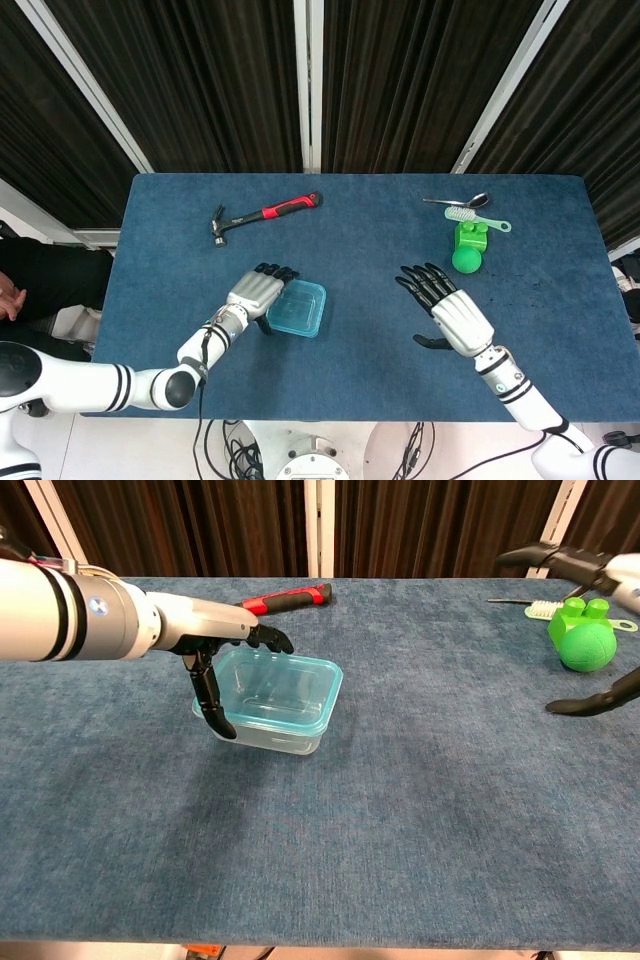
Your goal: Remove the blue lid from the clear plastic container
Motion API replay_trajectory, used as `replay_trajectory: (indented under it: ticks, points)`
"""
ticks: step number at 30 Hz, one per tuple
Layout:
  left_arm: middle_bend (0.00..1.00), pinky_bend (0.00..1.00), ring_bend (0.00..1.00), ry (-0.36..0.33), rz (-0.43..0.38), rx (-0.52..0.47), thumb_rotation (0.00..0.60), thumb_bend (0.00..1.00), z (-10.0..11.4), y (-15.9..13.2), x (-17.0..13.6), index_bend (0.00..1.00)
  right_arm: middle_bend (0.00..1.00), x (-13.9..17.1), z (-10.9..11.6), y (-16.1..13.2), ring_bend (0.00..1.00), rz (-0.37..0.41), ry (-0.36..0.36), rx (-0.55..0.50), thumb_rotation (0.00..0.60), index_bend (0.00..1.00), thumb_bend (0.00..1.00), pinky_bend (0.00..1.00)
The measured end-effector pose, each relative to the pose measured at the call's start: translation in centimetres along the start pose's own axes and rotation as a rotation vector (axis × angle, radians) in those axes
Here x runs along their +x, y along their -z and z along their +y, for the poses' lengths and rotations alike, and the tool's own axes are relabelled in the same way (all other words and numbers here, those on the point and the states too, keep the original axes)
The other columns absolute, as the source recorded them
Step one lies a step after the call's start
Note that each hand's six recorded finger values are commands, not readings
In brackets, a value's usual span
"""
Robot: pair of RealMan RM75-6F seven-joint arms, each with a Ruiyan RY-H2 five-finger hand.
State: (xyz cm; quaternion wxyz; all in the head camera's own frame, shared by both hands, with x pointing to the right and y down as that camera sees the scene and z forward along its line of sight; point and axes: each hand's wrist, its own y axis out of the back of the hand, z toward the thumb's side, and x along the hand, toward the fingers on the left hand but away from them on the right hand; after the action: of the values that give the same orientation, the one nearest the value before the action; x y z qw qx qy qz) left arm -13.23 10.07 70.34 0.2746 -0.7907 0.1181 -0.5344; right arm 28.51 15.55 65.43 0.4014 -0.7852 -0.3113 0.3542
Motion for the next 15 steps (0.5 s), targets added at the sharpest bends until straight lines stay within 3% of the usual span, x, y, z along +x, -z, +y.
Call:
replay_trajectory:
  ticks: [5, 15]
  points:
    - [0.19, 0.15, 0.11, -0.037, 0.006, 0.001, 0.6, 0.0, -0.1, -0.3, 0.2, 0.17, 0.0, -1.8, -2.3, -2.0, 0.0, 0.057, 0.022, -0.027, 0.6, 0.0, 0.03, 0.0]
    - [0.19, 0.15, 0.11, -0.021, -0.006, -0.031, 0.6, 0.0, -1.0, -1.4, 0.0, 0.17, 0.0, -6.3, -6.1, -6.9, 0.0, 0.212, 0.083, -0.099, 0.6, 0.0, 0.03, 0.0]
